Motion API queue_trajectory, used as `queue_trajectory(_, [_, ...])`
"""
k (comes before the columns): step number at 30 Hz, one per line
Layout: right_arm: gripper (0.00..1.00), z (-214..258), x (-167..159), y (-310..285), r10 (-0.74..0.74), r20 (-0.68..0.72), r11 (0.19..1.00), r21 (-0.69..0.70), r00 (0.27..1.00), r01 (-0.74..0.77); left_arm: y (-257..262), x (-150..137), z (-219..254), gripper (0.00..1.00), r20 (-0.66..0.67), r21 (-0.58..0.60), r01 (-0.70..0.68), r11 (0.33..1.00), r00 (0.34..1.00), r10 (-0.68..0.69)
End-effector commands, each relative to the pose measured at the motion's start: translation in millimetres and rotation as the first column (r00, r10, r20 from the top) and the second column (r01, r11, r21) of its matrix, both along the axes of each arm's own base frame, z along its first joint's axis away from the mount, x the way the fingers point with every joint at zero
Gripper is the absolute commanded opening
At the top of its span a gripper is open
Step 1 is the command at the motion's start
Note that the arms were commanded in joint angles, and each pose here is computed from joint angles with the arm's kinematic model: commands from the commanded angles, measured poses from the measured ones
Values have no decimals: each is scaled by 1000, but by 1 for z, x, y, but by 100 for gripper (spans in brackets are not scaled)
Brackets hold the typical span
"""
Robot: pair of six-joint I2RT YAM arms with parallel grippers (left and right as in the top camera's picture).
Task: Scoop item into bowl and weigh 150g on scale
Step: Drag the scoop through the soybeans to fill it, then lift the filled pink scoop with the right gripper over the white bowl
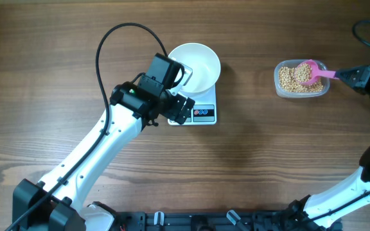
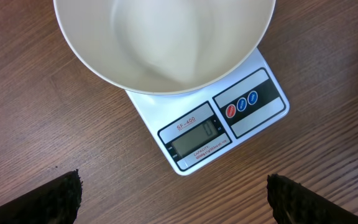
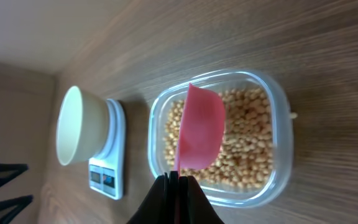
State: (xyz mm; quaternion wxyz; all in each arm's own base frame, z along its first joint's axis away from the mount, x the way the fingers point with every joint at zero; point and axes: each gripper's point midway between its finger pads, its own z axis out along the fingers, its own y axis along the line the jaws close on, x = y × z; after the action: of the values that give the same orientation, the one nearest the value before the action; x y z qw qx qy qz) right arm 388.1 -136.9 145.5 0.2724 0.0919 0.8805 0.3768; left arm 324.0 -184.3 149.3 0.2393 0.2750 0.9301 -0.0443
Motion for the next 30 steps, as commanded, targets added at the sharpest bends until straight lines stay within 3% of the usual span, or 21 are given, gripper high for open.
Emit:
queue_trajectory(1, [4, 10, 4, 11, 18, 63, 995, 96, 998, -24, 0, 1, -4, 100, -11, 2, 5, 1000, 1000, -5])
queue_trajectory(9, [4, 41, 8, 42, 90, 124, 993, 60, 988, -98, 0, 1, -4, 100, -11, 2, 5, 1000, 1000, -5])
queue_trajectory(15, [4, 78, 27, 101, 218, 207, 975, 0, 954, -223, 0, 1, -4, 100, -11, 2, 5, 1000, 1000, -5])
queue_trajectory(21, [4, 115, 40, 173, 349, 352, 920, 46, 869, -388, 0, 1, -4, 100, -11, 2, 5, 1000, 1000, -5])
queue_trajectory(26, [4, 122, 35, 221, 434, 374, 868, 68, 819, -491, 0, 1, -4, 100, -11, 2, 5, 1000, 1000, -5])
queue_trajectory(30, [4, 112, 39, 249, 497, 361, 851, -24, 789, -525, 0, 1, -4, 100, -11, 2, 5, 1000, 1000, -5])
